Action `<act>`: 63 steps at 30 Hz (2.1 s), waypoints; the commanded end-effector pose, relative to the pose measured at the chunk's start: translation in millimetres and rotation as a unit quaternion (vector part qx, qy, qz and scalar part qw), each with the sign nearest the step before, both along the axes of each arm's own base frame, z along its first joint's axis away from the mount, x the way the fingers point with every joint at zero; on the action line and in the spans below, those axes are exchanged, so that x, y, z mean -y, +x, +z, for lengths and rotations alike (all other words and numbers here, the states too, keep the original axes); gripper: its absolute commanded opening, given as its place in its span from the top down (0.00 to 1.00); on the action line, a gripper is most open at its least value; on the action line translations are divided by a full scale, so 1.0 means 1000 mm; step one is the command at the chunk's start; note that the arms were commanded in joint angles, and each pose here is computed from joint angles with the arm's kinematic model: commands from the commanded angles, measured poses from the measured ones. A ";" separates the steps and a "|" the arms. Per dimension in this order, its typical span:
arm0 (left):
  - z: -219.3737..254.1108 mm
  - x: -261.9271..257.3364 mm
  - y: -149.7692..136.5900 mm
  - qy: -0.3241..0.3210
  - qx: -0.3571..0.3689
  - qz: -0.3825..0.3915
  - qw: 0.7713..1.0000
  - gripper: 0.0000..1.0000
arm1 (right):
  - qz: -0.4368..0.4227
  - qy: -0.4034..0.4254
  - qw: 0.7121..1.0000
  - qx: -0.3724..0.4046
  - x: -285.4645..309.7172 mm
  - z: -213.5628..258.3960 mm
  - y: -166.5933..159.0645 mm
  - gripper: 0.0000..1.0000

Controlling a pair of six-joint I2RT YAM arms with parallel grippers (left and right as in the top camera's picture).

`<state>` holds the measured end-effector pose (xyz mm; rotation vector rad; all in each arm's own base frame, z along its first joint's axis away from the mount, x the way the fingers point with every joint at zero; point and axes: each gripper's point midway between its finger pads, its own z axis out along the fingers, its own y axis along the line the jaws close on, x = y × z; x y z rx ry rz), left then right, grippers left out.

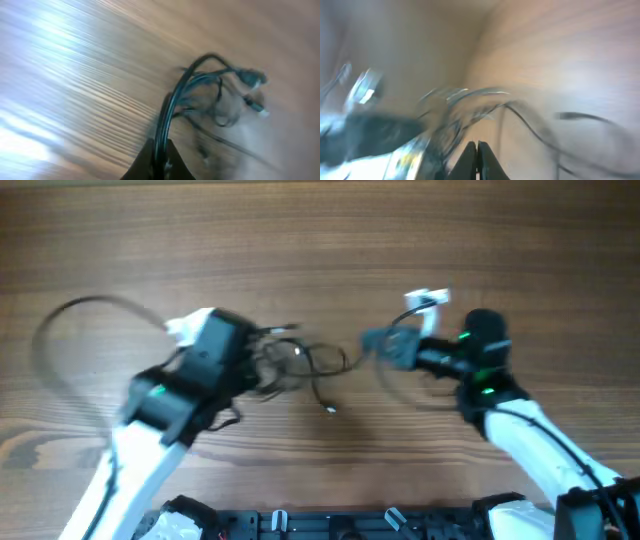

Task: Untangle cables

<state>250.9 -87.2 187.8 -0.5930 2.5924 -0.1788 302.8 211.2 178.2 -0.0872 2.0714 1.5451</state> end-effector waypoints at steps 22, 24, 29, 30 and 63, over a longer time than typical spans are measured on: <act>0.030 0.050 0.065 -0.313 0.015 0.066 0.947 0.45 | -0.065 -0.063 0.995 -0.038 0.067 -0.041 0.015 0.36; 0.002 0.081 0.069 -0.270 -0.005 -0.026 0.963 0.00 | -0.082 -0.079 0.991 -0.064 0.071 -0.054 0.014 0.32; -0.053 0.061 0.063 -0.139 -0.059 -0.033 0.988 0.00 | -0.112 -0.145 0.977 -0.108 0.087 -0.087 0.007 0.28; -0.055 0.045 0.063 -0.105 -0.055 -0.013 0.993 0.01 | -0.120 -0.154 0.974 -0.118 0.090 -0.092 0.006 0.29; -0.164 0.052 0.119 -0.039 -0.068 0.071 0.994 0.69 | -0.116 -0.210 0.958 -0.156 0.078 -0.115 -0.011 0.27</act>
